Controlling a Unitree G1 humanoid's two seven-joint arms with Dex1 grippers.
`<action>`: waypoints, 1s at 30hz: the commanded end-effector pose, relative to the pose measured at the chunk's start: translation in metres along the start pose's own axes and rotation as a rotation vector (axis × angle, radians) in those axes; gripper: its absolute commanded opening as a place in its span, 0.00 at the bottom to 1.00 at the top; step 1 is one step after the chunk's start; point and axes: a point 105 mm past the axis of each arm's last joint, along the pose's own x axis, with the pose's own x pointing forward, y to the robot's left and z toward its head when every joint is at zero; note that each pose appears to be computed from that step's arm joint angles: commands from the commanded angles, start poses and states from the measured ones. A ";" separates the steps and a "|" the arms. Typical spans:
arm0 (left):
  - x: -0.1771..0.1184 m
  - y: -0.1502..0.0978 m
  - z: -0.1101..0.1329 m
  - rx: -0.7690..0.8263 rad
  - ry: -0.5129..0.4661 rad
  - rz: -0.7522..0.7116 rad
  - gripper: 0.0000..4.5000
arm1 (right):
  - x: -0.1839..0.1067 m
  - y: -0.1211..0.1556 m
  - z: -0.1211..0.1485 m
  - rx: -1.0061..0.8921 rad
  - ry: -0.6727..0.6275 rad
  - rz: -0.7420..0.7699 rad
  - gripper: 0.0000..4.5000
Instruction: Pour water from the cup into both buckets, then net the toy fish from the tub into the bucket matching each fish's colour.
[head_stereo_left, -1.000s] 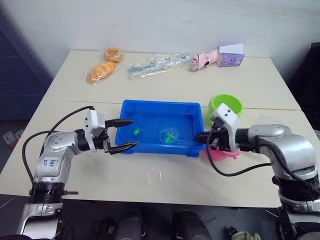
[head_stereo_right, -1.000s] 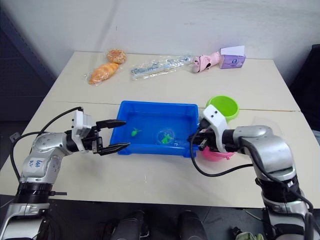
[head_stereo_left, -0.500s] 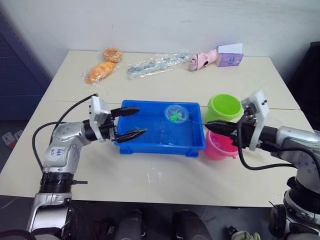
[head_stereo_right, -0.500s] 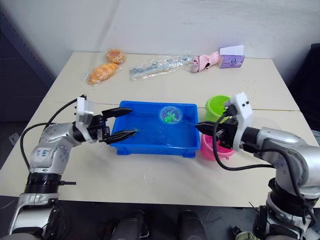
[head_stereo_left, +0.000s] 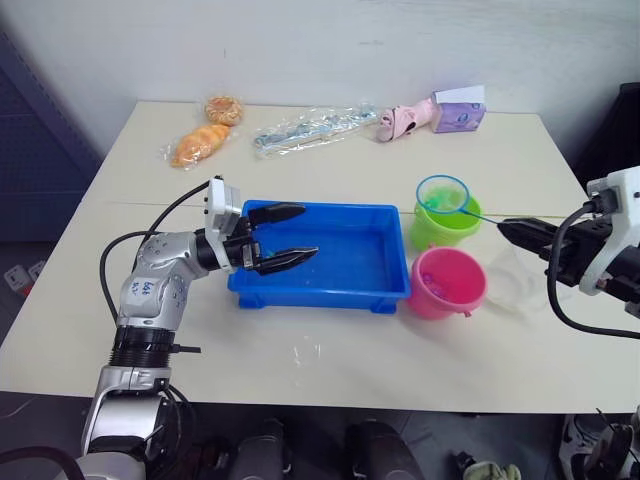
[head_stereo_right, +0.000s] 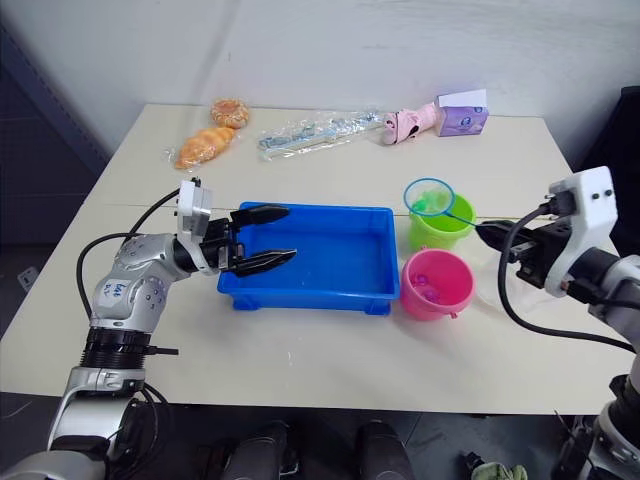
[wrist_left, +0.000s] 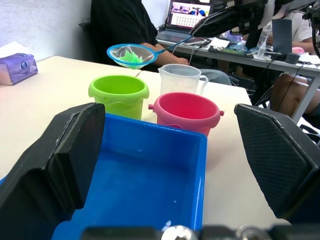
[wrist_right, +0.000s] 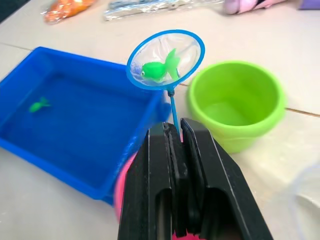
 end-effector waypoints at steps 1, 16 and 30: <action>0.013 -0.003 0.006 0.023 -0.022 -0.026 0.99 | 0.004 -0.019 0.007 -0.092 -0.065 -0.098 0.00; 0.019 -0.006 0.004 0.031 -0.013 -0.030 0.99 | 0.024 -0.046 -0.006 -1.004 -0.030 -0.316 0.00; 0.020 -0.007 0.003 0.037 -0.022 -0.026 0.99 | 0.028 -0.035 -0.028 -1.585 0.022 -0.222 0.00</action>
